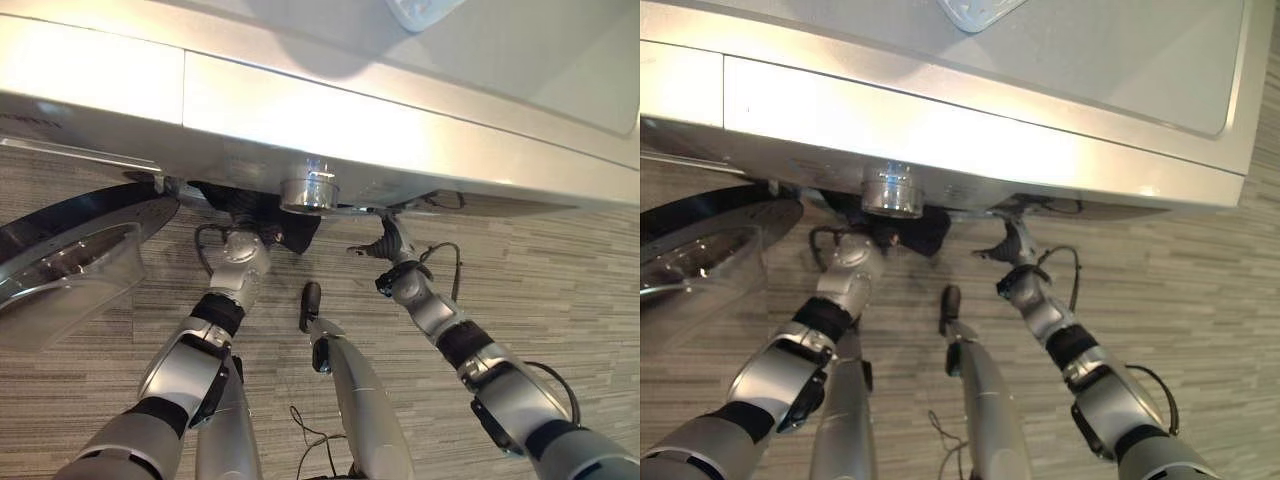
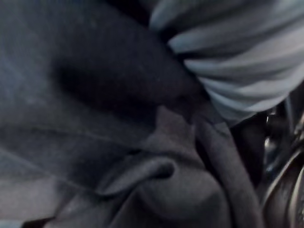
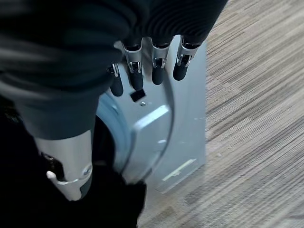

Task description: Grab the laundry basket,head to the washer,open it,put in the laundry and shut it.

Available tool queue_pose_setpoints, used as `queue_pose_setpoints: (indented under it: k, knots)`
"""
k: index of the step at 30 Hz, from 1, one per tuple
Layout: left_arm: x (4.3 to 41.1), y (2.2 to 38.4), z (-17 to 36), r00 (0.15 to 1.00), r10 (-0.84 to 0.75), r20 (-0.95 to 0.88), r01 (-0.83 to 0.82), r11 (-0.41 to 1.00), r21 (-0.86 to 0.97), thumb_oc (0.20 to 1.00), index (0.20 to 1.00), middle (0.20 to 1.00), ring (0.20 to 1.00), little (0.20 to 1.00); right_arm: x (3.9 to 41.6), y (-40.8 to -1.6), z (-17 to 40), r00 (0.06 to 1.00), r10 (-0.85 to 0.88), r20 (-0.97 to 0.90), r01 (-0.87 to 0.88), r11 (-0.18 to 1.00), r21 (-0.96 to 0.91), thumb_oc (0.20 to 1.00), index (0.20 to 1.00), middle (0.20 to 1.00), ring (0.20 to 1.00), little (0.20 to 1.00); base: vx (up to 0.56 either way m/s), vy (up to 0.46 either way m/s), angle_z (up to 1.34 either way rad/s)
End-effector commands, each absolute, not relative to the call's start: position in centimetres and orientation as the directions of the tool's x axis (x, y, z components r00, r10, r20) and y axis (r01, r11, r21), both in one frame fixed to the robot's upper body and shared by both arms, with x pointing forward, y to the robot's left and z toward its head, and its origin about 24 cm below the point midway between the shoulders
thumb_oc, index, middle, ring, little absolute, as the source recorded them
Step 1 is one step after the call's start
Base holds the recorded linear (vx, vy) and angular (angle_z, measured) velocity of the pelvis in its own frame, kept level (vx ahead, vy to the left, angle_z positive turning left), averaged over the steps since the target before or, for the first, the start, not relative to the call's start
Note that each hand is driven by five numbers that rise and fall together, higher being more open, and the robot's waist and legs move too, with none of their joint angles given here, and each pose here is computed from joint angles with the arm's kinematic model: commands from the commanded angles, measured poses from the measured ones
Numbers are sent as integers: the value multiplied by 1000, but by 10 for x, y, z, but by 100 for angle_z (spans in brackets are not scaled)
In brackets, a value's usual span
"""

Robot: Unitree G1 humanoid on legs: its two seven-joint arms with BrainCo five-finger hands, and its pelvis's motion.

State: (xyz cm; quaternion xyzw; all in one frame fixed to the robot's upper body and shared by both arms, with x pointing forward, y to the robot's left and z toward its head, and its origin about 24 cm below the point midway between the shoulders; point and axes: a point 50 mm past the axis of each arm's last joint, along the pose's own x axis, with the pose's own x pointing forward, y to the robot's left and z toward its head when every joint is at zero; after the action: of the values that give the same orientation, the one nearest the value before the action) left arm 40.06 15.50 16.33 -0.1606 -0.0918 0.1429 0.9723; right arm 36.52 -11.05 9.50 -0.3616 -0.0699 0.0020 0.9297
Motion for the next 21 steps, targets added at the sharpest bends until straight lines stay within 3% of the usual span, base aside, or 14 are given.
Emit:
queue_pose_setpoints:
  k: [1, 10, 16, 21]
  knots:
    - [405, 171, 221, 861, 408, 304, -271, 873, -406, 200, 200, 200, 200, 200, 363, -119, 108, 974, 12, 228, 129, 793, -595, 1000, 1000, 1000, 1000, 1000, -30, -44, -5]
    - [397, 209, 278, 710, 549, 442, -383, 827, -411, 200, 200, 200, 200, 200, 361, -106, 116, 963, 115, 243, 58, 793, -606, 1000, 1000, 1000, 1000, 1000, 44, -53, -5]
    - [400, 192, 303, 732, 496, 468, -303, 851, -428, 200, 200, 200, 200, 200, 345, -111, 59, 994, 113, -10, -98, 811, -576, 1000, 1000, 1000, 1000, 1000, 24, -62, 0]
    - [408, 155, 320, 815, 373, 444, -149, 875, -461, 200, 200, 200, 200, 200, 335, -106, 23, 957, 176, -232, -269, 841, -470, 1000, 1000, 1000, 1000, 1000, 37, -43, 1]
